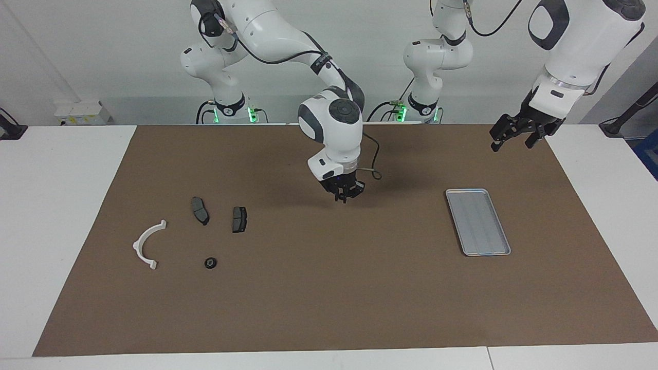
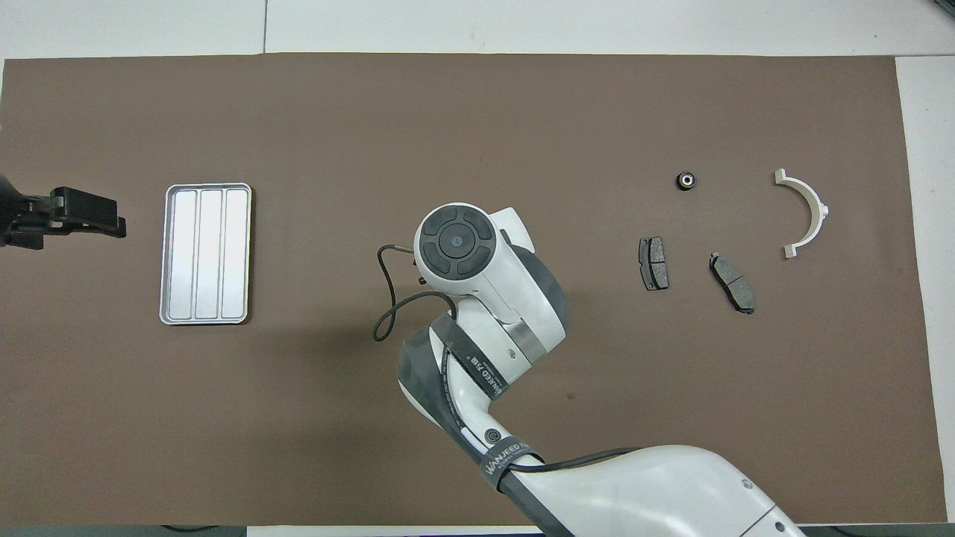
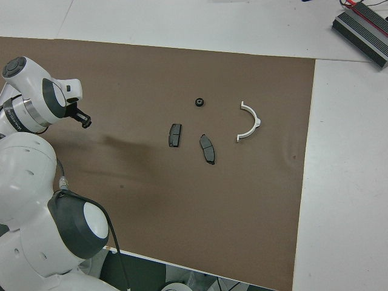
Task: Pick bearing gear from pile to tray
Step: 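Carry the black part with the right gripper to the table center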
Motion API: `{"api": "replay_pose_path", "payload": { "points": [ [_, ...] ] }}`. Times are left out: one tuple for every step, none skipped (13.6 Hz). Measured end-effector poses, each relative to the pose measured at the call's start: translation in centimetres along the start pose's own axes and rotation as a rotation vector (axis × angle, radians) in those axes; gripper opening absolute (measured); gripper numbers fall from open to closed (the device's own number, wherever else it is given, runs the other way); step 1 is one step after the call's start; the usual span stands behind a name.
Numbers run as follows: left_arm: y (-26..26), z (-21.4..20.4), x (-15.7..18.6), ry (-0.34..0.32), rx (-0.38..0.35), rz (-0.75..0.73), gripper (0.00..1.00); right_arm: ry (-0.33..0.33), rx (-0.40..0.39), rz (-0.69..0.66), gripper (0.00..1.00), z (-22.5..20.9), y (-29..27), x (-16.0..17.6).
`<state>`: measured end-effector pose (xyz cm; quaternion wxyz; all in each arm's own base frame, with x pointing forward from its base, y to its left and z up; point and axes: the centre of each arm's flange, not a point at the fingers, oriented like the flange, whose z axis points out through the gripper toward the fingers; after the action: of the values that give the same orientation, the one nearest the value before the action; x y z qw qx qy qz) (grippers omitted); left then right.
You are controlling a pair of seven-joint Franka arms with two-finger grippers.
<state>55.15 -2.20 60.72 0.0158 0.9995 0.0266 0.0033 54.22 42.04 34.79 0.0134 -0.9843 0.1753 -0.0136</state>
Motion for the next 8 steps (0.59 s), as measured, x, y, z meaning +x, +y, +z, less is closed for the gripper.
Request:
{"api": "replay_pose_path", "payload": {
  "points": [
    [0.0,0.0,0.0,0.000,0.000,0.000,1.00,0.002,0.002,0.012,0.22,0.2,-0.1,0.1],
    [0.0,0.0,0.0,0.000,0.000,0.000,1.00,0.004,0.007,0.022,0.22,0.5,-0.3,0.1],
    [0.0,0.0,0.0,0.000,0.000,0.000,1.00,0.009,0.014,0.029,0.22,0.9,-0.7,-0.2],
    [0.0,0.0,0.0,0.000,0.000,0.000,1.00,0.010,0.018,0.034,0.22,1.7,-1.2,-0.7],
    [0.0,0.0,0.0,0.000,0.000,0.000,1.00,0.009,0.015,0.037,0.22,2.7,-1.7,-1.4],
    [0.0,0.0,0.0,0.000,0.000,0.000,1.00,0.008,0.013,0.042,0.22,3.5,-2.1,-2.0],
    [0.0,0.0,0.0,0.000,0.000,0.000,1.00,0.007,0.012,0.044,0.22,3.9,-2.4,-2.5],
    [0.0,0.0,0.0,0.000,0.000,0.000,1.00,0.007,0.013,0.043,0.22,4.0,-2.7,-2.9]
  ]
}}
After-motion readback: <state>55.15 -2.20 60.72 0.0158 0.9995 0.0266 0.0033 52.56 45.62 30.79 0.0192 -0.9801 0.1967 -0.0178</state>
